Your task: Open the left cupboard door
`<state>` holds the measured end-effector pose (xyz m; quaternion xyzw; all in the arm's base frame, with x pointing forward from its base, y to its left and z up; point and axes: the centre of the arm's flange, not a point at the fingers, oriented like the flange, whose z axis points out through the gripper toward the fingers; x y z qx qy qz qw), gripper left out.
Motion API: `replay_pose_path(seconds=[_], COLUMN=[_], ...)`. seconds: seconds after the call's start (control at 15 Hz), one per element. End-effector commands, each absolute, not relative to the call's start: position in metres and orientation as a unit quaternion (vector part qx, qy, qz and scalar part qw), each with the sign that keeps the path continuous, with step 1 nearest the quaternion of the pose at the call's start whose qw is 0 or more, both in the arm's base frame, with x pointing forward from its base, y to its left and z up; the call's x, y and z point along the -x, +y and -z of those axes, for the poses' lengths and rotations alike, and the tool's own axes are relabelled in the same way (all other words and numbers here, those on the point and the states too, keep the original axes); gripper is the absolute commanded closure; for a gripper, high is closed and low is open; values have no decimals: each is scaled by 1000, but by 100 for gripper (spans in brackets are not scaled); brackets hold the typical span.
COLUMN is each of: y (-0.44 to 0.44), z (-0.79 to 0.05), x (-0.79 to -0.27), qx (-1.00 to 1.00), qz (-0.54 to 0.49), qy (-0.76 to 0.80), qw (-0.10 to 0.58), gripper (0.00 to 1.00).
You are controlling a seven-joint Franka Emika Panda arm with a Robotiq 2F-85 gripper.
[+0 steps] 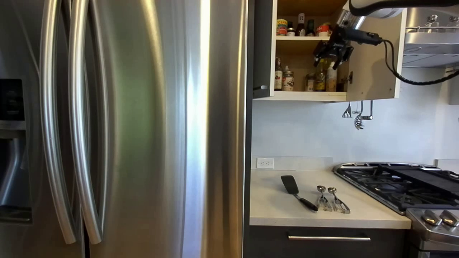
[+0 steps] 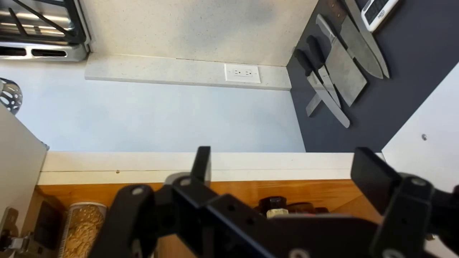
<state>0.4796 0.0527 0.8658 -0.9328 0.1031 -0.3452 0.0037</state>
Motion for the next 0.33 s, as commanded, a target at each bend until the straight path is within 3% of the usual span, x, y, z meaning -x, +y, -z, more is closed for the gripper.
replay_pose_path(seconds=[0.0,0.27], y=[51,50], z=[-868,-869], x=[-477,-476], qx=[932,932], qz=[347,348], qy=[104,106], qw=[4,4], gripper=[0,0])
